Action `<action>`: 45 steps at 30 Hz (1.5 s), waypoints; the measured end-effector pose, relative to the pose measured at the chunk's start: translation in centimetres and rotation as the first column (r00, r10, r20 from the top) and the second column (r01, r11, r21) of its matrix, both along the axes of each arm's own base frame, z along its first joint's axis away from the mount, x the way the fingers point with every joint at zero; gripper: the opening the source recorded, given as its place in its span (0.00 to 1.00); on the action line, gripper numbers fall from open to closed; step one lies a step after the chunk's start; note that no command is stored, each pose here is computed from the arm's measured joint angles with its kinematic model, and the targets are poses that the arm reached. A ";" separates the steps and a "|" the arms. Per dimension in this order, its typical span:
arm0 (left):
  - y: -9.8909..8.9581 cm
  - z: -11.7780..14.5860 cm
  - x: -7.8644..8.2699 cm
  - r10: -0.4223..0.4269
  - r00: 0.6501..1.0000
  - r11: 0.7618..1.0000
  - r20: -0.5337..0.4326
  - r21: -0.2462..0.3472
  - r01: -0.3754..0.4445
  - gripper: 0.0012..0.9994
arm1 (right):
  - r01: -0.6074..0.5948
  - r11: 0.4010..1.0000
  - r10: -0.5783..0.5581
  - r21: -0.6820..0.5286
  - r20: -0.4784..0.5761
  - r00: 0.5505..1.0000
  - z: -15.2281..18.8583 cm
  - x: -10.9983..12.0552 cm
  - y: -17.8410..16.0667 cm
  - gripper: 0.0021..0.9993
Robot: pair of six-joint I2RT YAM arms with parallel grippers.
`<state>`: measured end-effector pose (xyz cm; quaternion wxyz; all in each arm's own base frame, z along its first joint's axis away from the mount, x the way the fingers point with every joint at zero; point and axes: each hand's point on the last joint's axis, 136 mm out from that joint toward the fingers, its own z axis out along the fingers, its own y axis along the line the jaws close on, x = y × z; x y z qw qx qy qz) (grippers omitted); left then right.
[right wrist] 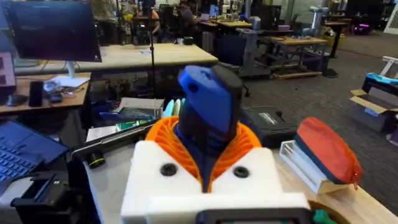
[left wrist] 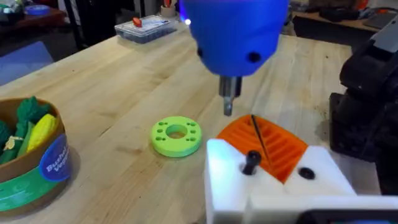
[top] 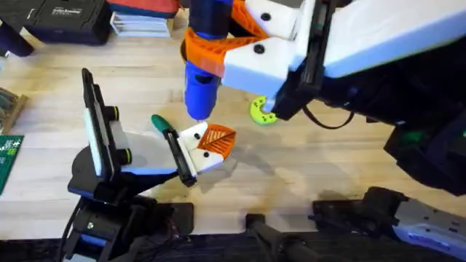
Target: Pick up the gripper from the table and insert it into the empty holder that is missing its gripper. Then pick up a screw, insert it into the mounting hole, and use the screwdriver to tighten it. Finally, clean up the table by picking up the vegetable and placing it into the bucket.
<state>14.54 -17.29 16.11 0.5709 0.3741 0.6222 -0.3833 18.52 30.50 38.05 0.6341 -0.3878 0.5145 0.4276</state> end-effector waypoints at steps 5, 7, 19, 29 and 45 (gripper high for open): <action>0.0 0.0 0.0 0.000 1.000 1.000 0.000 0.000 0.000 0.01 | -0.028 1.000 0.028 -0.004 0.002 1.000 -0.1 -0.4 0.2 0.03; 0.0 0.0 0.0 0.000 1.000 1.000 0.000 0.000 0.000 0.01 | -0.045 0.999 0.045 -0.008 0.000 0.999 -0.2 -0.7 0.3 0.03; 0.0 0.0 0.0 0.000 1.000 1.000 0.000 0.000 0.000 0.01 | -0.092 0.996 0.091 -0.022 -0.003 0.996 -0.7 -1.2 0.9 0.03; 0.0 0.0 0.0 0.000 1.000 1.000 0.000 0.000 0.000 0.01 | -0.109 0.994 0.109 -0.028 -0.004 0.994 -1.0 -1.5 1.3 0.03; 0.0 0.0 0.0 0.000 1.000 1.000 -0.002 -0.001 0.000 0.01 | -0.114 0.990 0.113 -0.077 -0.017 0.993 -2.6 -1.1 2.0 0.03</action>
